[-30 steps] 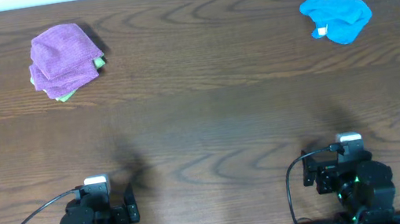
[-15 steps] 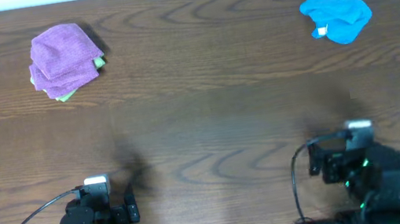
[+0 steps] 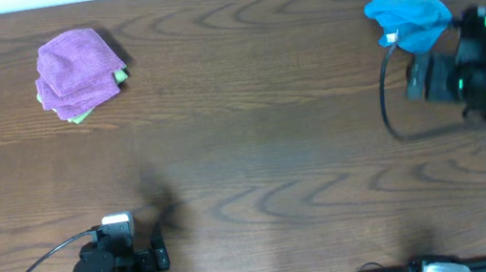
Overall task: Fold the cloth
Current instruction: 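Reach the right gripper to the crumpled blue cloth and grasp it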
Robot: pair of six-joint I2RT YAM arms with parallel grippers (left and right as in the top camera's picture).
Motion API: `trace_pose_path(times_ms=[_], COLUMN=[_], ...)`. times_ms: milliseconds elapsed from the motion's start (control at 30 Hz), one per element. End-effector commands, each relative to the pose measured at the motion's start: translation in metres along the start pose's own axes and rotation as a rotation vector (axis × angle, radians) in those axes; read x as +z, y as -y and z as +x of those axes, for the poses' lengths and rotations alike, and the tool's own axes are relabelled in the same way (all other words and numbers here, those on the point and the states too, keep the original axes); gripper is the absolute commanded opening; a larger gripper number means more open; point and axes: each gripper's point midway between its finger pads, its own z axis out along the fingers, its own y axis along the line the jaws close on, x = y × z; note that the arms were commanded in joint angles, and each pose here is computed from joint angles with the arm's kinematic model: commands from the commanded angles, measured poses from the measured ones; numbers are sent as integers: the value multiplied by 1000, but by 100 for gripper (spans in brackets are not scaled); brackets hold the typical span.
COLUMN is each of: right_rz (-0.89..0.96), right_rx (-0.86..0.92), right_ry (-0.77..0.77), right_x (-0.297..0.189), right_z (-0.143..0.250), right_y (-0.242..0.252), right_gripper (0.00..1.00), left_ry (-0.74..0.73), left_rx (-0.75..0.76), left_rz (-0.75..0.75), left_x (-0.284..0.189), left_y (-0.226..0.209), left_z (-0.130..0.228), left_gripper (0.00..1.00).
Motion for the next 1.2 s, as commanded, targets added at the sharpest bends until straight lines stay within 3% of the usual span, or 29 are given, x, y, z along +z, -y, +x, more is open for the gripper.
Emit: trace_pose_path(times_ms=[0, 333, 567, 833, 1167], right_rz=[56, 102, 108, 114, 115], right_rx=[24, 72, 65, 17, 49], right_ry=[-1, -56, -51, -26, 14], right_x=[12, 118, 202, 264, 312], right_z=[-31, -83, -87, -84, -79], right_y=[11, 45, 59, 66, 84], right_gripper=[99, 99, 99, 99, 88], left_ry=[-61, -62, -62, -62, -62], left_rx=[4, 4, 4, 4, 4], left_rz=[-16, -16, -16, -16, -16], left_x=[4, 4, 4, 4, 4], left_y=[-3, -3, -3, -3, -3], left_z=[18, 18, 18, 18, 18], left_gripper=[95, 95, 95, 95, 95])
